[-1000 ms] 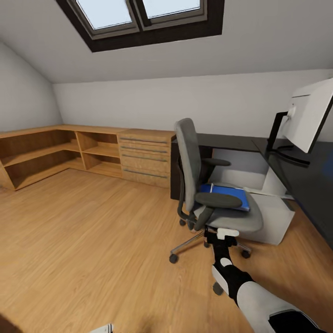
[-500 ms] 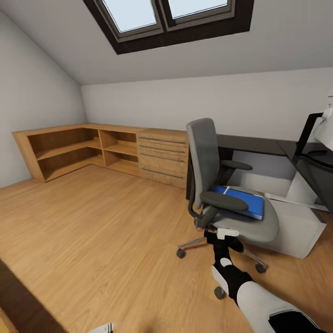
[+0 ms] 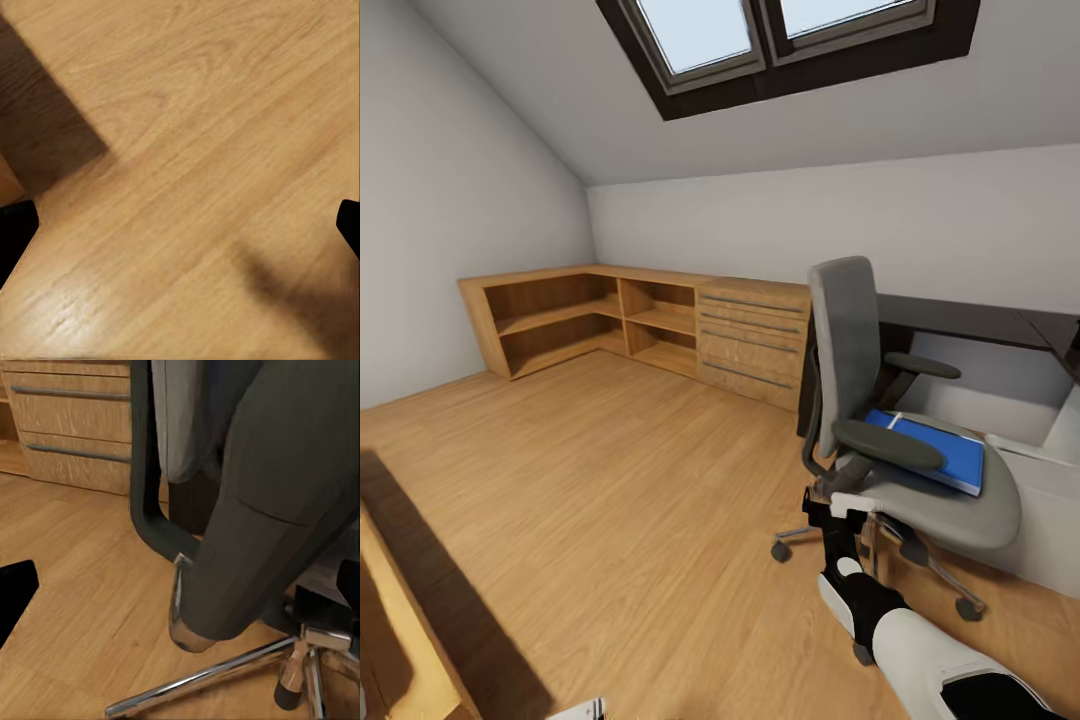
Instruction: In the bedroom, organize the workspace by keeping the computer under the desk, ensuring the monitor is on the desk, placing the keyboard on the desk next to the monitor, placing the mouse on the desk next to the keyboard, moving the folder from the swivel chair onto the desk next to the mouse, stacking the notebook on top of the folder with the pen on top of the notebook, and positioning the swivel chair next to the desk.
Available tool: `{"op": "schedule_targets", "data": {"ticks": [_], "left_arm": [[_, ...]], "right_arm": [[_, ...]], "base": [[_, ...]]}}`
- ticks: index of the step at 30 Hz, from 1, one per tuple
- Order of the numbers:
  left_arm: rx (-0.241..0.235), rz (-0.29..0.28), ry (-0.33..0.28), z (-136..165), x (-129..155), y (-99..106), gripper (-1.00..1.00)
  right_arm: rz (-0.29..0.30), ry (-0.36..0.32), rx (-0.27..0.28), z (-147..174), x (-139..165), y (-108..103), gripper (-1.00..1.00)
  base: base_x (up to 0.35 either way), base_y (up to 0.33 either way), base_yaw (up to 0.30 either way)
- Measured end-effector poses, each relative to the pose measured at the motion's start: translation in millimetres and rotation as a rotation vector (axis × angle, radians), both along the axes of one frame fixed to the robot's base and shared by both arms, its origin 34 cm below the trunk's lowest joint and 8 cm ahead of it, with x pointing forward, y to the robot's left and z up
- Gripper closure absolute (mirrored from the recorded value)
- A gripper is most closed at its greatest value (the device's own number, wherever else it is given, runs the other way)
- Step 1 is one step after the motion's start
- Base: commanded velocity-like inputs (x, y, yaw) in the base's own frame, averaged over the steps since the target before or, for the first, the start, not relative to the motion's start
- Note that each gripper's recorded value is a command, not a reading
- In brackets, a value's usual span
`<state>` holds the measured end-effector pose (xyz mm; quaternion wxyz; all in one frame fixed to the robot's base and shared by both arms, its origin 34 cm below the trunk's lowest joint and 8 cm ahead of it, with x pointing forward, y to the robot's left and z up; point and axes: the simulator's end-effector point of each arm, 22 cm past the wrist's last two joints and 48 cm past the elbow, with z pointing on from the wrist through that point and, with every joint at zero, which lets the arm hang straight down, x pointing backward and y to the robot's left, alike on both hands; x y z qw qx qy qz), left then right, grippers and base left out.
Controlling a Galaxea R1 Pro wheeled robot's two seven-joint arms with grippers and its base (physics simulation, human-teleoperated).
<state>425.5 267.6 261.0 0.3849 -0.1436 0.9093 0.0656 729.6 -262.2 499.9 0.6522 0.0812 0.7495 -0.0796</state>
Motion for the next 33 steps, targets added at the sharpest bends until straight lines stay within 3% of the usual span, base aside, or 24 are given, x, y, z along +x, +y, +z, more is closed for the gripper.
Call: {"op": "schedule_targets", "data": {"ticks": [8, 33], "left_arm": [[0.0, 0.0, 0.0, -0.1, -0.1, -0.1, -1.0], [-0.001, -0.001, 0.0, -0.2, -0.2, -0.3, -1.0]], "right_arm": [[0.011, 0.0, -0.009, 0.6, 0.6, 2.6, -1.0], [0.01, -0.002, -0.01, 1.2, 0.6, 1.5, -1.0]], "base": [[0.0, 0.0, 0.176], [0.022, 0.0, 0.004]]}}
